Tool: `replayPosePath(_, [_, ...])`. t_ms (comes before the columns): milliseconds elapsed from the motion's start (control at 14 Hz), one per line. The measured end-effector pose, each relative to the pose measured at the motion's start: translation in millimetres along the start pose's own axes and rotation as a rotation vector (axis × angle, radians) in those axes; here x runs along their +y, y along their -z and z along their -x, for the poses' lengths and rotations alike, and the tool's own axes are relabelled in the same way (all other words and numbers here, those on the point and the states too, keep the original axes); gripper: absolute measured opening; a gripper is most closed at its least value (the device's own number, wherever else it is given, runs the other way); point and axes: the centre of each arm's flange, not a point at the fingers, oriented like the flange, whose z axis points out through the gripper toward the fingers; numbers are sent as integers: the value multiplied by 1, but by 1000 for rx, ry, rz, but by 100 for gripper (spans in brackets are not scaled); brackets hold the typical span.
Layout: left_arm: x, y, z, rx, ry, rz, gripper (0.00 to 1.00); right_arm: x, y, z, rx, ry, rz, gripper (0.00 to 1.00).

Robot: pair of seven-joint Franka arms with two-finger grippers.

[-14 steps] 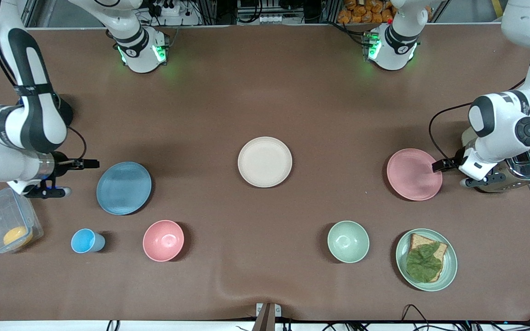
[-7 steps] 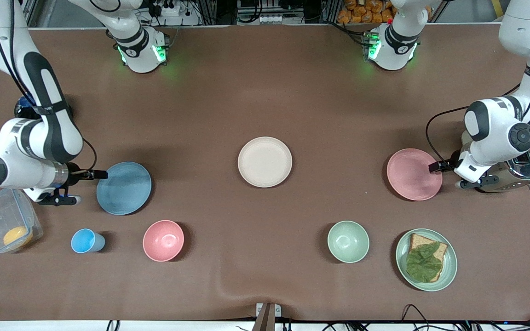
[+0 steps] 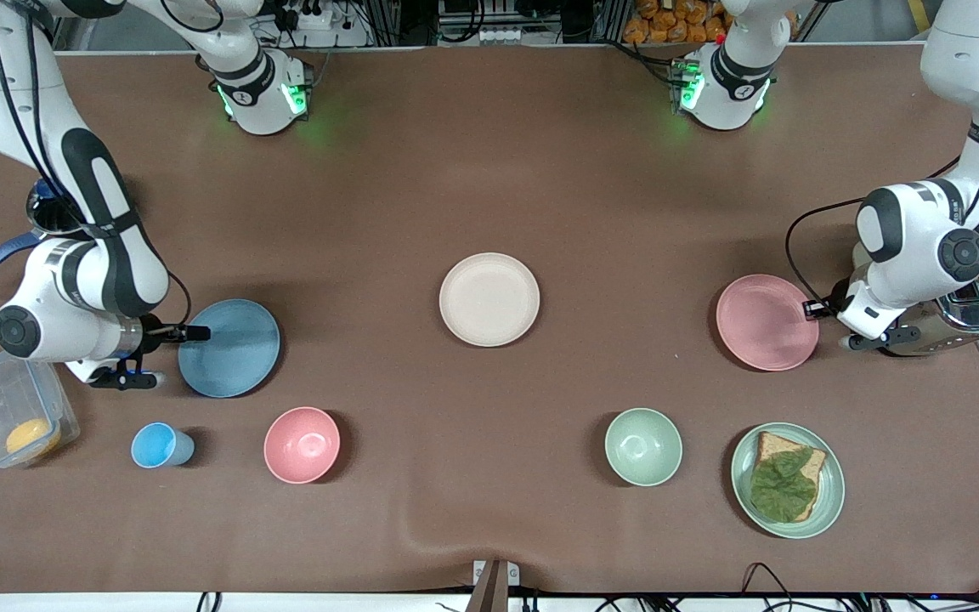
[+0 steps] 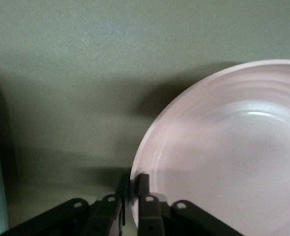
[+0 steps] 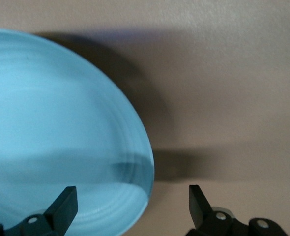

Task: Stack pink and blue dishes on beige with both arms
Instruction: 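Lift the pink plate with the left gripper and carry it onto the beige plate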

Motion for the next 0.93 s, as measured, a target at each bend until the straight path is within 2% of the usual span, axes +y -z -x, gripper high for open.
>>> replayPosePath(214, [19,22,-8,40,-36,7,5,0,-10,-4,5,-10,-13,100])
replayPosePath(286, [32,33,-10,49,-59,11,5,0,-11,-6,19,-16,-19,92])
replayPosePath(429, [70,63,-11,40,-116,26,5,0,-10,-8,30,-20,-22,69])
replayPosePath(786, [189,184,-8,-61,-156,157,5,0,-6,-10,36,3,-24,10])
replayPosePath(929, [250,196,8,-75,-162,174,5,-1,0,-11,44,26,-29,6])
